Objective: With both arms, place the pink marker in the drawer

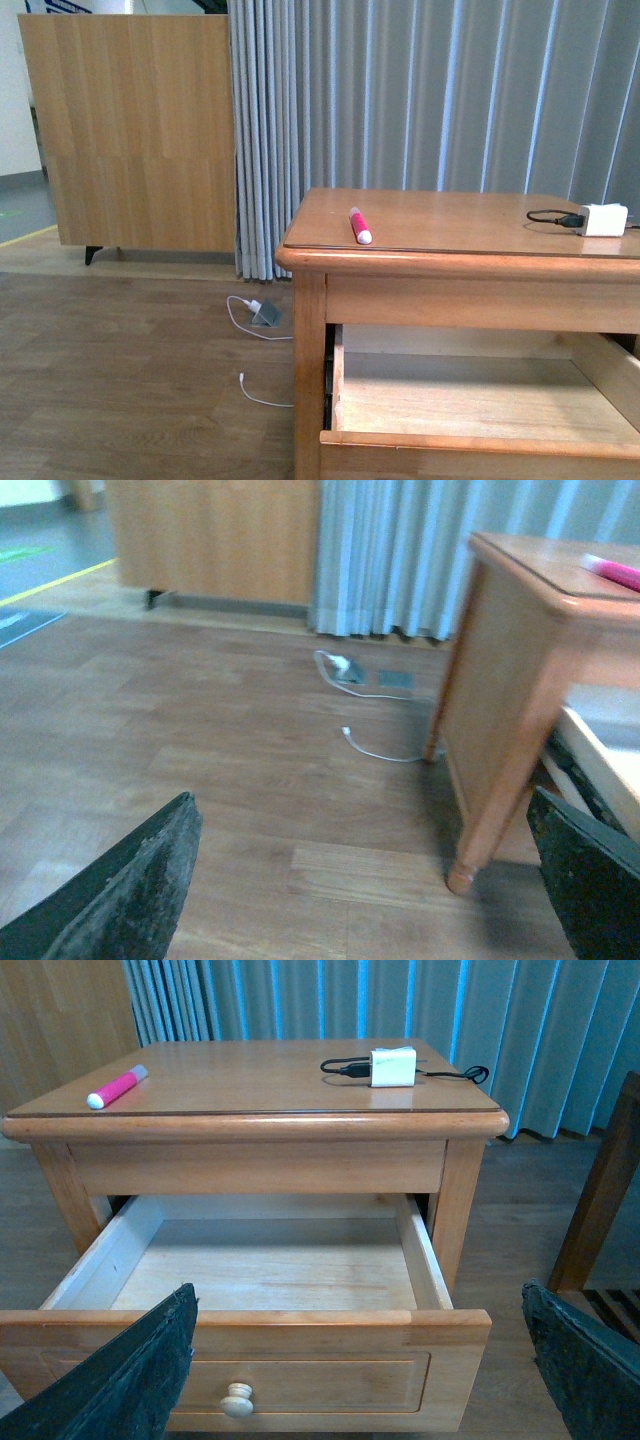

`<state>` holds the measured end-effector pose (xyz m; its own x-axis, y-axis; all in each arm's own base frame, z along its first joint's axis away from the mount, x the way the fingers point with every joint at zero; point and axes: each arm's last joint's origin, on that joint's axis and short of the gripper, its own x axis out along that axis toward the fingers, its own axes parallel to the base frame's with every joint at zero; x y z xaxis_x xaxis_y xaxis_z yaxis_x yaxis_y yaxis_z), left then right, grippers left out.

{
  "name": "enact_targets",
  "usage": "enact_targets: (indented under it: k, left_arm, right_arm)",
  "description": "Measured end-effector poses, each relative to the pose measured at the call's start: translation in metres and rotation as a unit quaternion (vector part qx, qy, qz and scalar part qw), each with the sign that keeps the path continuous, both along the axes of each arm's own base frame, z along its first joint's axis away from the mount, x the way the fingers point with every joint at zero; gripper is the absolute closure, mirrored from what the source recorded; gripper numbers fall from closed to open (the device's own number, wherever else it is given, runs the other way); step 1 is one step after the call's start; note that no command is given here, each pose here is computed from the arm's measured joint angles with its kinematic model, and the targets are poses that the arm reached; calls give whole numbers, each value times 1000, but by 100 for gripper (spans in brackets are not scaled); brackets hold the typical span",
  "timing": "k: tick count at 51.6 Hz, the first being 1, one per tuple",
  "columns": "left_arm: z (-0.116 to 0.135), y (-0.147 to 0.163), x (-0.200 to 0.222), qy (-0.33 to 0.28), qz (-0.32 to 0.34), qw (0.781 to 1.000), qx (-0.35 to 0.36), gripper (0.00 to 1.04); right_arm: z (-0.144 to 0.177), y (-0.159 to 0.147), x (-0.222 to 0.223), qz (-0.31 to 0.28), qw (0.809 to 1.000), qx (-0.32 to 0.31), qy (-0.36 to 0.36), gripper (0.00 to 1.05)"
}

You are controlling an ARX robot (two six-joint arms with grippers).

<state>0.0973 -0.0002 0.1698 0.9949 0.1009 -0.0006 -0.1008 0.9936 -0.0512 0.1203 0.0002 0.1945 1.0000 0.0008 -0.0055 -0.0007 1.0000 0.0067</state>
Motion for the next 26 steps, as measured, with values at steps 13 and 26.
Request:
enact_targets:
  k: [13, 26]
  left_arm:
    - [20, -2, 19, 24, 49, 997, -63, 6]
    - [75, -27, 93, 28, -63, 997, -30, 6]
  right_arm:
    - [0, 0, 0, 0, 1000, 0, 0, 8]
    - [0, 0, 0, 0, 1000, 0, 0, 8]
